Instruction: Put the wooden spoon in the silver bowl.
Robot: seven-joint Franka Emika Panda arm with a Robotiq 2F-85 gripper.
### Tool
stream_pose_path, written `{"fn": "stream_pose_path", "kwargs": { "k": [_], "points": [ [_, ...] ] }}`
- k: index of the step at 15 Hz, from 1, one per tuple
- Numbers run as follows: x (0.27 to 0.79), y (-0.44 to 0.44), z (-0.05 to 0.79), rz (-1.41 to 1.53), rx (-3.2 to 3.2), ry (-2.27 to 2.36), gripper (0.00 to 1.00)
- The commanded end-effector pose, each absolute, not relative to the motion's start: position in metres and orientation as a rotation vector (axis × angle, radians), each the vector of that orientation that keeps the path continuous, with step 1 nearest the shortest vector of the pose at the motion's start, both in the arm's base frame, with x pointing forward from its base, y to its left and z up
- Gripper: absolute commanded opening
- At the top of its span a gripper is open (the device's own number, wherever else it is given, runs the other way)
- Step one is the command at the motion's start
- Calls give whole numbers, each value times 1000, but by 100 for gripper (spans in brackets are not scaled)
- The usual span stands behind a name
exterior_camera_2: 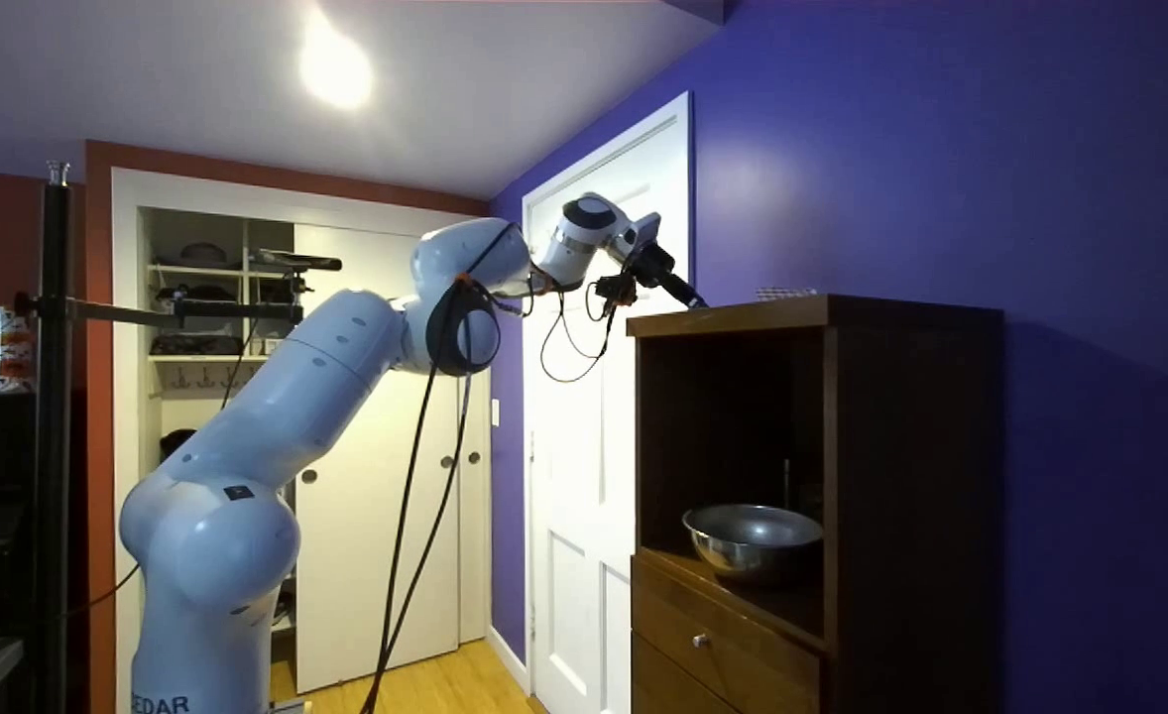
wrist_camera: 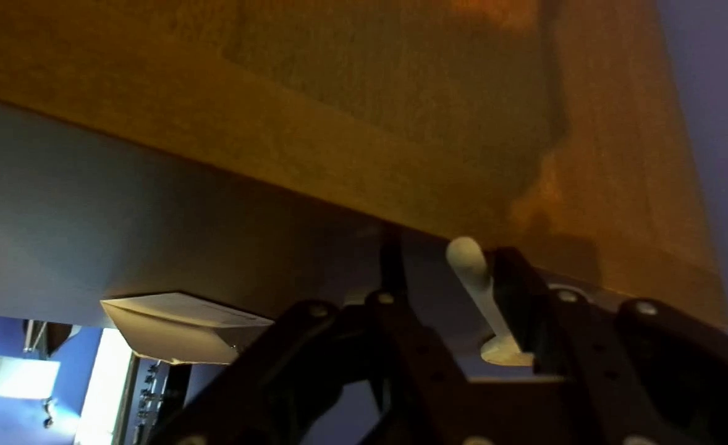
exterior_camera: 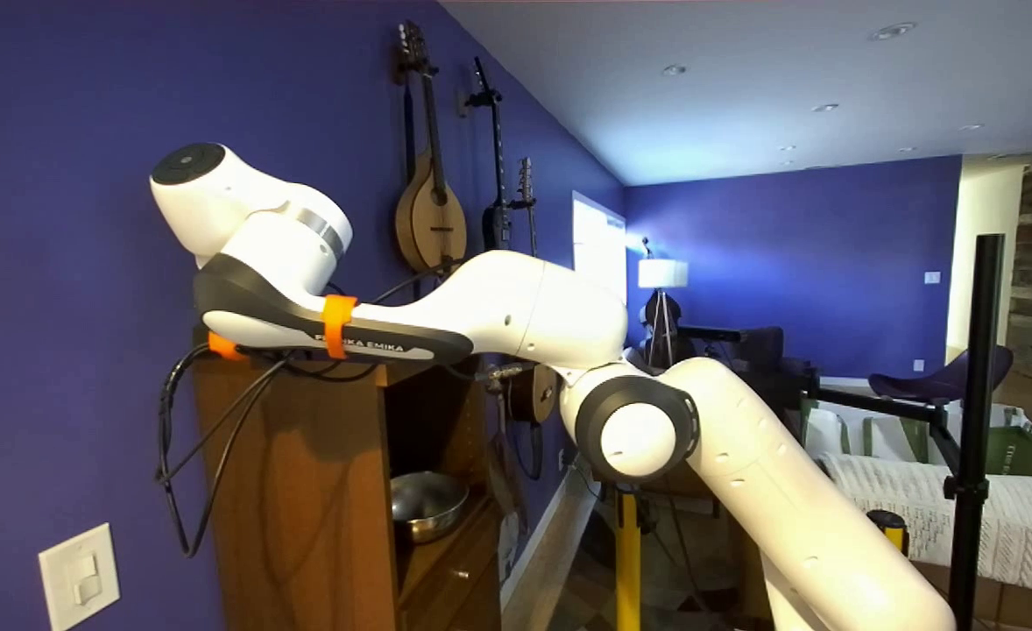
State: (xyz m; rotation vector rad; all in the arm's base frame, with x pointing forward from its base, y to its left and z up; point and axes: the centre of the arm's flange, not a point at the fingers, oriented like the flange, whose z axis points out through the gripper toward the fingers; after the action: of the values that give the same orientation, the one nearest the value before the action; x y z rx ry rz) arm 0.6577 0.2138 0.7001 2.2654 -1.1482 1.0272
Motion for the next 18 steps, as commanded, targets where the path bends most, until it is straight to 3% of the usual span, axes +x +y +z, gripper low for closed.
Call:
{"fn": "stream_pose_path", "kwargs": {
  "k": [1,3,10,18],
  "points": [
    [681,228,724,985,2294,-1110,11],
    [678,231,727,963,2308,-1086,0],
    [654,222,746,871,2336,-1052,3],
    [577,215,792,896,2519,-967,3]
  ]
}}
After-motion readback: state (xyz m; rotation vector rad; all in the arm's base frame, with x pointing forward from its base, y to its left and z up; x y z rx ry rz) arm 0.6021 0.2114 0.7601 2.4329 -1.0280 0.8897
